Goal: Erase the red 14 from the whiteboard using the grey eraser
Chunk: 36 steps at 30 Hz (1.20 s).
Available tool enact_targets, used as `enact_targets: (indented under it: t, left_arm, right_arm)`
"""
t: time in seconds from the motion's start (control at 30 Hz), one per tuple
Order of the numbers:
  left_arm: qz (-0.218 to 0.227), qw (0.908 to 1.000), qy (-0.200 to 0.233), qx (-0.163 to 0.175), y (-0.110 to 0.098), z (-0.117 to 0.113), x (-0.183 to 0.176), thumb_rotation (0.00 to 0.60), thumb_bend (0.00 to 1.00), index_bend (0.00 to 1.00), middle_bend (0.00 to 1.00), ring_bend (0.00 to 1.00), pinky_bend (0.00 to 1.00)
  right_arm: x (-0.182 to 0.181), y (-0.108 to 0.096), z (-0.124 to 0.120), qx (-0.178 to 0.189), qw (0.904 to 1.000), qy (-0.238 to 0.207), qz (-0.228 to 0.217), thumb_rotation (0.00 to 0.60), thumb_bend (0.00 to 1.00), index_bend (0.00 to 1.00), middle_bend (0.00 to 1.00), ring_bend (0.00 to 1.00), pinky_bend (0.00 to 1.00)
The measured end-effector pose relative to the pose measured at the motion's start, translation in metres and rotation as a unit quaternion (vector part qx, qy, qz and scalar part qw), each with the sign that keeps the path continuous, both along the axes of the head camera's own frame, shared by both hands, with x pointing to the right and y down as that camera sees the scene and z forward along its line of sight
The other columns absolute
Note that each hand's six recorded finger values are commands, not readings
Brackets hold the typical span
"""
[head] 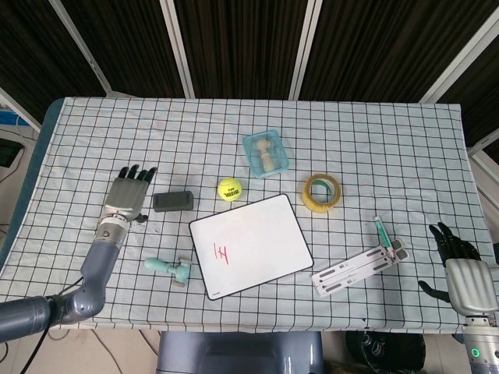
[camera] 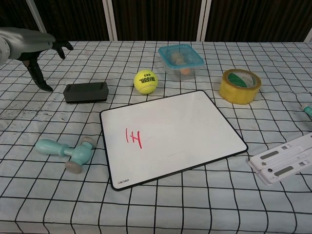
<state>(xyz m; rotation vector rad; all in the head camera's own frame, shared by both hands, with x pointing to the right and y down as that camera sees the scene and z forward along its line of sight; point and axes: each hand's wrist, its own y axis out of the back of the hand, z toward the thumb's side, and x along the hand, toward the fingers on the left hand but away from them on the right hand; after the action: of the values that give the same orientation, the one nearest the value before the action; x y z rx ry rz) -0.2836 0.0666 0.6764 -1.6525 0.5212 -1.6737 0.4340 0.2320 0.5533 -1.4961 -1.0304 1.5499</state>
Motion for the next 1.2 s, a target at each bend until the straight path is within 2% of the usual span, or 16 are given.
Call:
enact_targets:
  t: [0.13,0.3,0.53,0.77,1.03,1.2]
  left_arm:
    - [0.022,0.9996,-0.001,-0.017,0.002,0.011,0.019,0.6,0.13,0.06,0.18,0.0,0.09]
    - [0.036,0.9991,-0.009,-0.019,0.002,0.021,0.031,0.6,0.13,0.09,0.21,0.0,0.09]
    - [0.034,0.9993,-0.013,-0.009,-0.005,0.029,0.036,0.6,0.14,0.13,0.25,0.0,0.09]
    - [0.042,0.9989,-0.023,-0.006,-0.008,0.034,0.037,0.6,0.16,0.22,0.31,0.0,0.09]
    - [0.042,0.9983,-0.04,-0.006,-0.014,0.041,0.032,0.6,0.16,0.25,0.32,0.0,0.09]
    - [0.046,0.9982,-0.036,-0.014,-0.016,0.047,0.033,0.6,0.17,0.28,0.32,0.0,0.09]
  right_arm:
    - [0.001,0.0,0.0,-0.001,1.0,0.001,0.001,0.6,0.06,0.05,0.07,0.18,0.21]
    - [0.001,0.0,0.0,-0.001,1.0,0.0,0.002,0.6,0.06,0.05,0.07,0.18,0.21]
    - [0.001,0.0,-0.001,-0.002,1.0,-0.001,0.002,0.6,0.06,0.05,0.07,0.18,0.21]
    - [0.002,0.0,0.0,-0.004,1.0,0.0,0.002,0.6,0.06,0.05,0.07,0.18,0.21]
    - [0.002,0.0,0.0,-0.005,1.0,-0.001,0.006,0.6,0.06,0.05,0.07,0.18,0.21]
    - [0.003,0.0,0.0,-0.005,1.0,0.0,0.007,0.6,0.06,0.05,0.07,0.18,0.21]
